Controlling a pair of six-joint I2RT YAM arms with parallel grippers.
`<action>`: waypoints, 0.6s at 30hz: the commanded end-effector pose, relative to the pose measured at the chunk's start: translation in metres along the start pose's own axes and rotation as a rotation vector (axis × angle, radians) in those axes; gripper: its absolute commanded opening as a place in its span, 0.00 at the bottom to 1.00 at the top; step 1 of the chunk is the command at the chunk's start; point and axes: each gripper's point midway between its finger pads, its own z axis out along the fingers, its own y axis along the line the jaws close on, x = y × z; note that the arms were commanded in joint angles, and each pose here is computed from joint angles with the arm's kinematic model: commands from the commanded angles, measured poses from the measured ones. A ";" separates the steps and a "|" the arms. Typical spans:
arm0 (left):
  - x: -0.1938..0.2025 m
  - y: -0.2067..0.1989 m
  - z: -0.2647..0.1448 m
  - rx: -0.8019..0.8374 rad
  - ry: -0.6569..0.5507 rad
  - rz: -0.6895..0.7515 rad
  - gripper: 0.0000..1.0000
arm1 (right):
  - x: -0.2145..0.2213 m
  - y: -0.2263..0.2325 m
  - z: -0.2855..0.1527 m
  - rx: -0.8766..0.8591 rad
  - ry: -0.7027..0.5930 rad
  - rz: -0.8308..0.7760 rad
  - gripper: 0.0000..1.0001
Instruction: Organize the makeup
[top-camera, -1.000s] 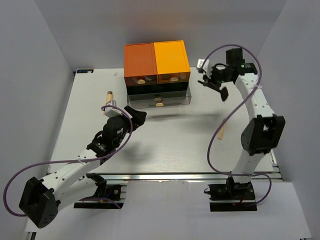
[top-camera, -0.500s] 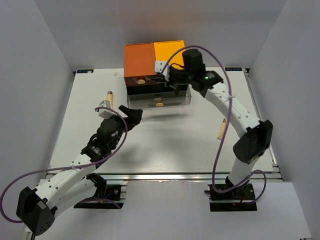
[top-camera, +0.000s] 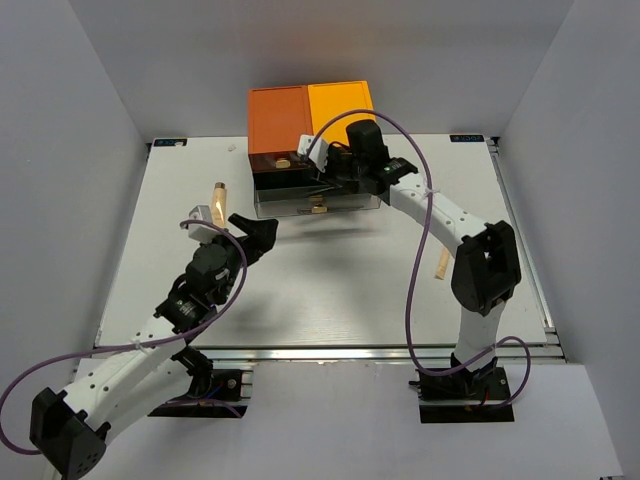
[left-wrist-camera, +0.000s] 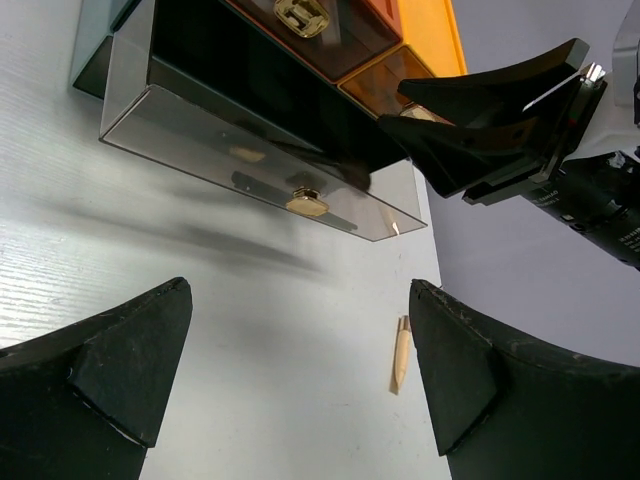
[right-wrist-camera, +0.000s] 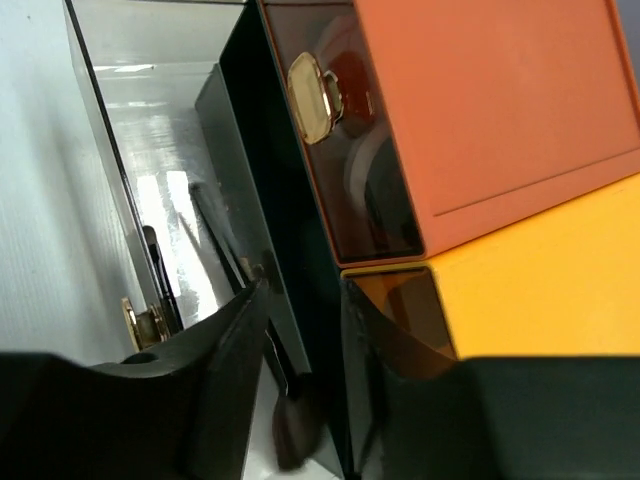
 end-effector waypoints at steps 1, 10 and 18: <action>0.004 0.004 0.003 -0.011 0.004 0.013 0.98 | -0.016 -0.011 -0.011 0.047 -0.034 -0.040 0.43; 0.005 0.006 0.004 -0.024 0.011 0.016 0.96 | -0.091 0.047 -0.079 -0.379 -0.411 -0.065 0.06; 0.005 0.007 0.004 -0.029 0.008 0.007 0.85 | 0.005 0.125 -0.056 -0.702 -0.056 0.014 0.00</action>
